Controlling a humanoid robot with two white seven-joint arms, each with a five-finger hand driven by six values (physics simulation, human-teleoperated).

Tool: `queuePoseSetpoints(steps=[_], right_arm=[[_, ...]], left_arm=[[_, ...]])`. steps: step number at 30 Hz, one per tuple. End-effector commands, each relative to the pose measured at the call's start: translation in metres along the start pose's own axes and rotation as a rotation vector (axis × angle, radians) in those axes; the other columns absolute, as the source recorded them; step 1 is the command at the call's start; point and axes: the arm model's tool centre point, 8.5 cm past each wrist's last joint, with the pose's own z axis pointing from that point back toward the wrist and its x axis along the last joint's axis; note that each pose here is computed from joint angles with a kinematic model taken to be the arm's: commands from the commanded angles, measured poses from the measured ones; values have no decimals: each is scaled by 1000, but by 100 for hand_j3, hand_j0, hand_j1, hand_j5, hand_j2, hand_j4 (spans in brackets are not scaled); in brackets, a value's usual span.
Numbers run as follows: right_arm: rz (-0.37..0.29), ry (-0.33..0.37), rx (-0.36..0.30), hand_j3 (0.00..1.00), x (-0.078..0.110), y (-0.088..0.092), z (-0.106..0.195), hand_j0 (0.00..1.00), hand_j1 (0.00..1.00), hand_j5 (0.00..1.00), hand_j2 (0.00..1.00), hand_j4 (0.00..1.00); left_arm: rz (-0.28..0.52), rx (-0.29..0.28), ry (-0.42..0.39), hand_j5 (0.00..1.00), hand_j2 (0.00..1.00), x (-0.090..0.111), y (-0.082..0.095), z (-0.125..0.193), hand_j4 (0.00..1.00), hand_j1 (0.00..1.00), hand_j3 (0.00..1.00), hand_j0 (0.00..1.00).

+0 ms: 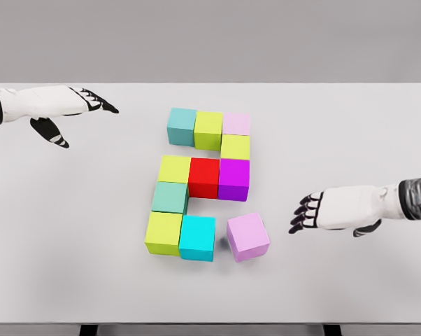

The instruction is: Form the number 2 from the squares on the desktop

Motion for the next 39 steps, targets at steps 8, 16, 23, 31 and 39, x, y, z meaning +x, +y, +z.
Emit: queuePoseSetpoints(steps=[8, 16, 23, 31, 39], right_arm=[[1, -59, 0, 100, 10, -1, -20, 100, 100, 100, 100, 100], [13, -73, -10, 100, 11, -8, -26, 100, 100, 100, 100, 100], [29, -98, -15, 100, 15, -14, -35, 100, 100, 100, 100, 100], [36, -112, -15, 100, 18, -16, -40, 100, 100, 100, 100, 100], [71, -119, -43, 100, 17, -35, -44, 100, 100, 100, 100, 100]], left_arm=[[3, 6, -4, 100, 100, 1, 1, -2, 100, 100, 100, 100], [-9, -2, 2, 100, 100, 1, 0, -4, 100, 100, 100, 100], [-22, 22, 13, 100, 100, 0, 9, -2, 100, 100, 100, 100], [-21, 17, 19, 100, 100, -2, 8, 1, 100, 100, 100, 100], [-21, 17, 19, 100, 100, -2, 8, 1, 100, 100, 100, 100]])
